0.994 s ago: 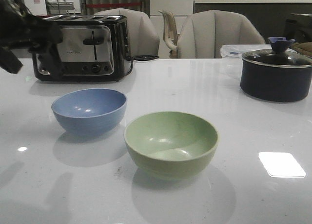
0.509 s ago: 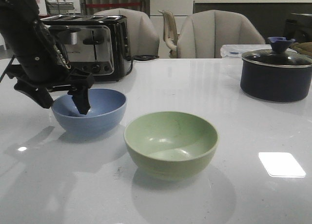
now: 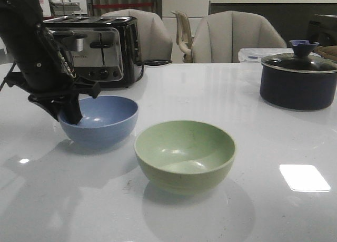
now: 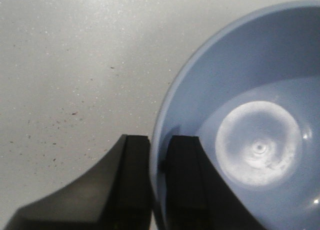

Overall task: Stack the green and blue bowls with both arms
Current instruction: 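Lower the left gripper onto the blue bowl rim and grasp it, then lift the blue bowl and move it over the green bowl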

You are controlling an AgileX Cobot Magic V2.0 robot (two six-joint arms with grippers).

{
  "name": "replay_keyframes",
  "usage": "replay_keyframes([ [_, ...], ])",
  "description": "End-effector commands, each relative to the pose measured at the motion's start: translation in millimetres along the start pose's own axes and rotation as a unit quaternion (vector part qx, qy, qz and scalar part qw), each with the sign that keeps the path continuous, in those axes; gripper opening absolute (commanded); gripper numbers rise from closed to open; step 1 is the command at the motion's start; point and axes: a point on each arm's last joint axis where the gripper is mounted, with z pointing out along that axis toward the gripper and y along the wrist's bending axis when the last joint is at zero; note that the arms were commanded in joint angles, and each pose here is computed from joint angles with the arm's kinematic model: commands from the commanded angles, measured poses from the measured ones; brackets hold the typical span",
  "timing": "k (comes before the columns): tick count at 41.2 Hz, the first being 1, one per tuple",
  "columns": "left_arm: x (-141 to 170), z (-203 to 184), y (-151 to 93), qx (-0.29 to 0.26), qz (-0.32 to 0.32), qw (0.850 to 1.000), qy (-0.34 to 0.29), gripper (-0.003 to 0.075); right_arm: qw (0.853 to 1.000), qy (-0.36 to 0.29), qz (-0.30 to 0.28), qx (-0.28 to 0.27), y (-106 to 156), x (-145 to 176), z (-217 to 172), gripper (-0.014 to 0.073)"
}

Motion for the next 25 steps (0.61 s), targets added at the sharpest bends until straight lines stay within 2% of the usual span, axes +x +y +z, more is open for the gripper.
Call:
replay_keyframes([
  [1,-16.2,-29.5,-2.9,0.000,0.006,0.999,-0.039,0.0103,0.999,-0.045,-0.007,0.002,-0.2,-12.1,-5.7,0.0410],
  [7,-19.4,-45.5,-3.2,0.000,0.008,1.000,-0.020,0.0101,0.999,-0.045,-0.007,0.002,-0.2,-12.1,-5.7,0.0410],
  [14,-24.8,-93.3,-9.9,0.006,0.020,0.997,-0.068,0.0101,0.999,-0.045,-0.007,0.002,-0.2,-12.1,-5.7,0.0410],
  [19,-21.2,-133.7,-27.4,0.037,0.050,0.993,-0.100,0.0101,0.999,-0.045,-0.007,0.002,-0.2,-12.1,-5.7,0.0410],
  [25,-13.0,-169.0,-62.2,0.103,0.099,0.981,-0.134,0.0101,0.999,-0.045,-0.007,0.002,-0.2,-12.1,-5.7,0.0410],
])
